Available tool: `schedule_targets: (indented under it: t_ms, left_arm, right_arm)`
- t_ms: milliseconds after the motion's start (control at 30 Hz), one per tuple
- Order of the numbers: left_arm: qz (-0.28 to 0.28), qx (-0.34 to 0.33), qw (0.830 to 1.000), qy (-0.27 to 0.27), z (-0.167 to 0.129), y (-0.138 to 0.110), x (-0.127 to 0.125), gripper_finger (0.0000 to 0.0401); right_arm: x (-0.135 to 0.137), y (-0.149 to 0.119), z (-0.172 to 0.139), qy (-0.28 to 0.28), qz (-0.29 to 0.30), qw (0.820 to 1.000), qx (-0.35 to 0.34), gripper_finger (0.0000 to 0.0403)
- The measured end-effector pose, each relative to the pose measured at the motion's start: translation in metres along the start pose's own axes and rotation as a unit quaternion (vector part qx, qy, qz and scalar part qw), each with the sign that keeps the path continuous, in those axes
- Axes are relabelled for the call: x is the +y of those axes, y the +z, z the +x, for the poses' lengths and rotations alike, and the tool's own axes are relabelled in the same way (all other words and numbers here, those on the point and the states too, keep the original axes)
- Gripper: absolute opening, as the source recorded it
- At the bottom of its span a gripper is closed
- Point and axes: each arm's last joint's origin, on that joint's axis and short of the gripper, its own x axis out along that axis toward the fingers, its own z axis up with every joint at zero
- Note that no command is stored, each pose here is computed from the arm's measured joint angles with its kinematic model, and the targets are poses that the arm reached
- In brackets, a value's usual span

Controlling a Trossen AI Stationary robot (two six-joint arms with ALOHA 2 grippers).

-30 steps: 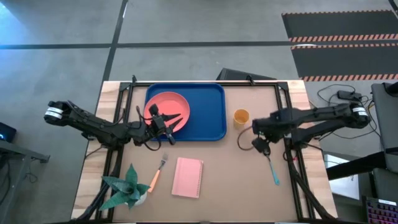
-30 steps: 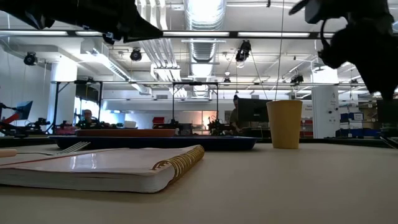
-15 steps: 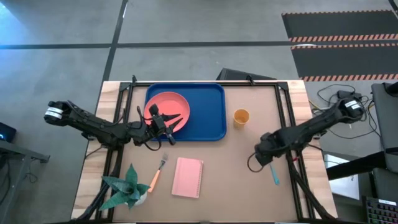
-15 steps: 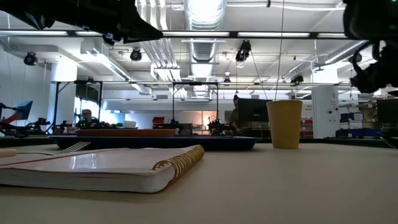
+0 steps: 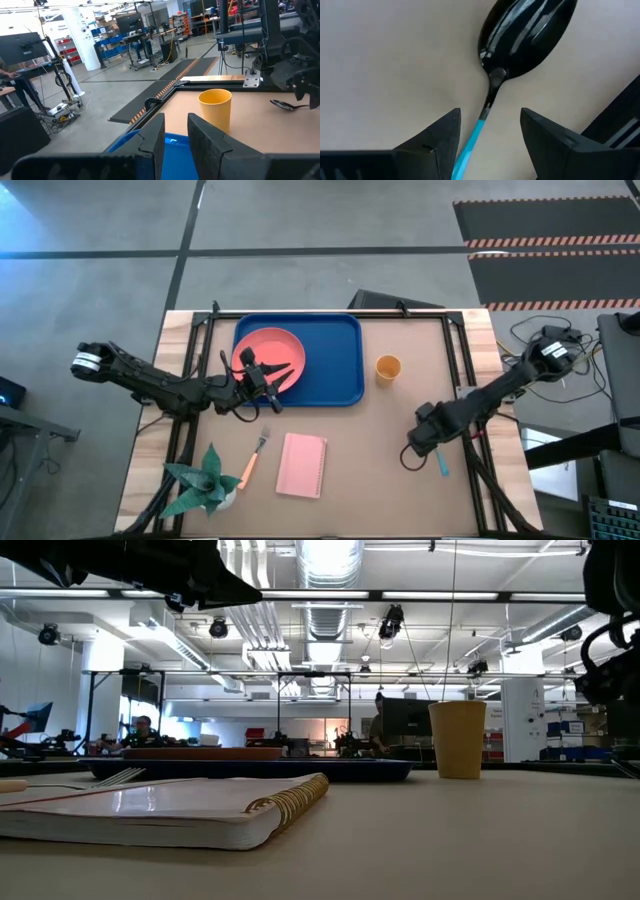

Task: Pick and place plate/cup/fork/spoon on tray
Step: Put the light blue spoon to the right of the pink plate on the blue tray

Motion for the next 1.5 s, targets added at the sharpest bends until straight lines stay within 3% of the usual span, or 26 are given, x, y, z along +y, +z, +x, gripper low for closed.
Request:
schedule_targets:
  t_ms: [200,600,767,1000,1167,1333,1500]
  left_arm:
    - [0.0,0.0,1.0,0.0,0.0,0.0,0.0,0.0066]
    - [0.0,0.0,1.0,0.0,0.0,0.0,0.0,0.0066]
    - [0.0,0.0,1.0,0.0,0.0,0.0,0.0,0.0066]
    - [0.0,0.0,1.0,0.0,0.0,0.0,0.0,0.0066]
    - [0.0,0.0,1.0,0.0,0.0,0.0,0.0,0.0066]
    - [0.0,0.0,1.0,0.0,0.0,0.0,0.0,0.0066]
    - [0.0,0.0,1.0,0.0,0.0,0.0,0.0,0.0066]
  right_arm:
    - [0.006,0.002,0.01,-0.021,-0.01,1.0,0.003,0.0166]
    - [0.009,0.002,0.009,0.006,-0.024,1.0,0.004,0.0015]
    - [0.01,0.001,0.008,0.011,-0.028,1.0,0.008,0.0011]
    - [0.021,-0.002,-0.017,0.077,-0.061,0.995,0.011,0.0009]
    - [0.039,-0.002,-0.043,0.15,-0.066,0.986,-0.011,0.0009]
    - [0.061,0.004,-0.065,0.18,-0.071,0.98,-0.048,0.0009]
    - [0.088,0.026,-0.09,0.206,-0.056,0.974,-0.075,0.001]
